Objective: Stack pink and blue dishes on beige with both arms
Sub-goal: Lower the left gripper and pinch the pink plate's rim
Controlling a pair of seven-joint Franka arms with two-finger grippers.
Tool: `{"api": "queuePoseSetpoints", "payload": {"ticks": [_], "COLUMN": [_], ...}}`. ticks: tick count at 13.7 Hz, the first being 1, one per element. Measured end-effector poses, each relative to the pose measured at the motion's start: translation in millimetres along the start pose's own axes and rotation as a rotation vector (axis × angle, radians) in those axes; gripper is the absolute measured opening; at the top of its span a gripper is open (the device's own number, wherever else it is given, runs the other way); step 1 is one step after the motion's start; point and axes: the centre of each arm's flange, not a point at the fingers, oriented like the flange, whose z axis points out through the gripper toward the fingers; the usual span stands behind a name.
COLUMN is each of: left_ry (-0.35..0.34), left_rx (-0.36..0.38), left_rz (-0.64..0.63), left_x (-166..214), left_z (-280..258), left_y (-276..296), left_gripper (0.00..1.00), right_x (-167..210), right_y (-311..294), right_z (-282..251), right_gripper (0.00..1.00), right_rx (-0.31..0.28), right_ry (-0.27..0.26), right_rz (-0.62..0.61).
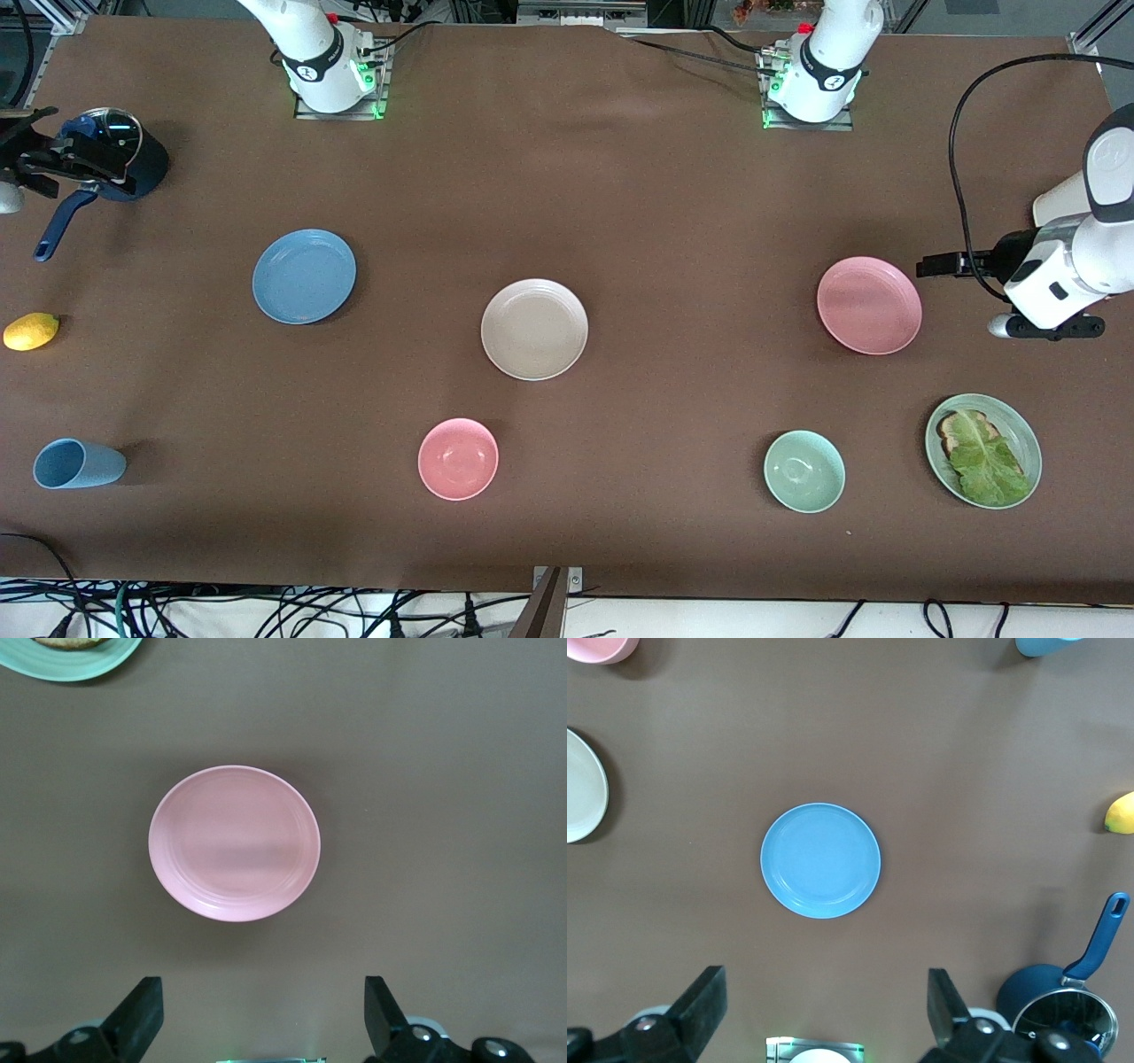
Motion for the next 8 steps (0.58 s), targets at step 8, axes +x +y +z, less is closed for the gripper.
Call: {"api": "queuePoseSetpoints", "payload": {"ticks": [8], "left_ry": [0.064], "left_rx": [-0.119], "left_rz": [0.102], "left_x": [6], "left_z": [80], "left_y": [-68], "left_gripper": [1.00], "right_x": [0], "right_y": [0], "right_z": [0], "right_gripper": [1.00], "right_rx": [0.000], "right_ry": [0.000], "right_rz": [0.000]}}
